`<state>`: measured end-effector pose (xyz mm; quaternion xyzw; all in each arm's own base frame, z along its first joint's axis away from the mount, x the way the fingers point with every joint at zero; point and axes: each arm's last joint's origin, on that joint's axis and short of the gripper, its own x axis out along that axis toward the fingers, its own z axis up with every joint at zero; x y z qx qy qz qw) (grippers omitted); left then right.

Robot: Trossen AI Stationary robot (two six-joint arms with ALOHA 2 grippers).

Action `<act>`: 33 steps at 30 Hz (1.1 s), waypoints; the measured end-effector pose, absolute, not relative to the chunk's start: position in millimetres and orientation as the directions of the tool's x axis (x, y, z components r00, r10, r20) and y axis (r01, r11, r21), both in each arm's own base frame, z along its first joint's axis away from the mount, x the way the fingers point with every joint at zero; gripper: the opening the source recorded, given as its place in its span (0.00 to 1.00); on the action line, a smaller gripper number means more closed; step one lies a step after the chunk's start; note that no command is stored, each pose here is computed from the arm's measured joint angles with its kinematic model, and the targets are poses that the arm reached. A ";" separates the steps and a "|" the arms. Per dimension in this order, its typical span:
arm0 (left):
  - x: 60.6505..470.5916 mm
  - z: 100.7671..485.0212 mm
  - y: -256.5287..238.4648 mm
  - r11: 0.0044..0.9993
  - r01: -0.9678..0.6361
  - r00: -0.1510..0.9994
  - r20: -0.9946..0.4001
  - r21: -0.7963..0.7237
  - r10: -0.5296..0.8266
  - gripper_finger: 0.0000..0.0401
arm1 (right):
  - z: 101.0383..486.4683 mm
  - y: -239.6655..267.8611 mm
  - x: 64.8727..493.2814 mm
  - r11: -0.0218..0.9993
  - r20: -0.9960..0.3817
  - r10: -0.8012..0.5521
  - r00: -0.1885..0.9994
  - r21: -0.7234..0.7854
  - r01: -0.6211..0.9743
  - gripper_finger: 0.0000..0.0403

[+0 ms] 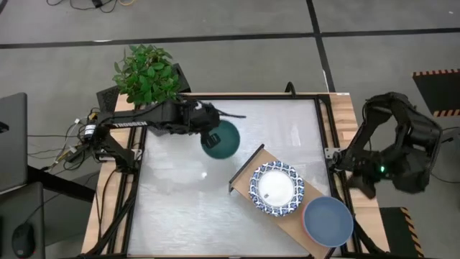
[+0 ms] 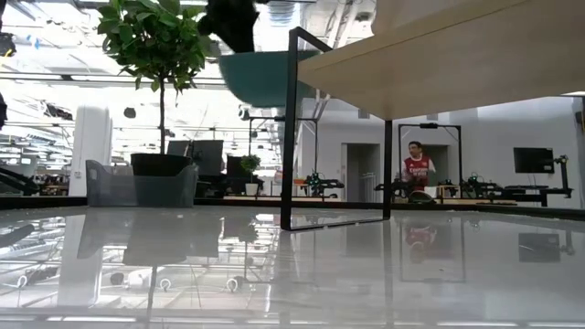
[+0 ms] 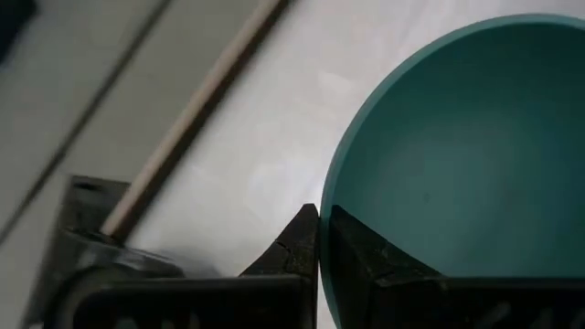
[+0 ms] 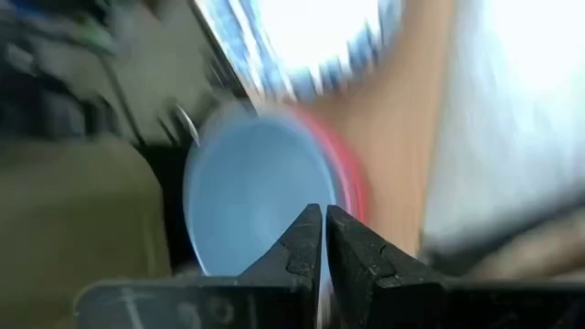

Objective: Place and stack bowls onto a shelf
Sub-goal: Stack the green bowl on top of the blue bowl on the shelf

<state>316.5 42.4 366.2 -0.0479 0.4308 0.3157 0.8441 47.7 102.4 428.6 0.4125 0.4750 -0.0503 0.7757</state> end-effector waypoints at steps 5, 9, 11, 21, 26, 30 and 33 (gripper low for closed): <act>318.2 396.0 50.9 0.724 -0.652 0.474 -0.624 0.225 0.622 0.00 | 440.5 69.7 49.1 0.736 -0.545 0.108 0.831 0.606 0.302 0.12; 324.1 418.1 56.5 0.643 -0.731 0.501 -0.459 0.231 0.734 0.00 | 449.7 47.5 53.4 0.798 -0.314 -0.182 0.932 0.507 0.326 0.12; 328.1 427.9 58.5 0.595 -0.765 0.499 -0.360 0.244 0.788 0.00 | 454.4 40.9 56.8 0.818 -0.208 -0.337 0.918 0.419 0.395 0.11; 349.8 461.9 63.6 0.472 -0.856 0.478 -0.026 0.211 0.878 0.00 | 469.6 36.1 94.0 0.628 -0.016 -0.778 0.628 0.006 0.778 0.09; 362.2 464.9 64.9 0.457 -0.859 0.481 0.058 0.231 0.875 0.00 | 466.1 42.4 131.5 0.549 -0.046 -0.832 0.552 -0.199 0.812 0.17; 372.9 460.6 65.7 0.468 -0.849 0.501 0.088 0.245 0.861 0.00 | 458.5 44.3 160.9 0.490 -0.058 -0.868 0.494 -0.265 0.830 0.30; 382.1 455.1 66.9 0.492 -0.837 0.526 0.102 0.242 0.845 0.00 | 454.7 43.5 174.7 0.483 -0.077 -0.873 0.481 -0.270 0.833 0.41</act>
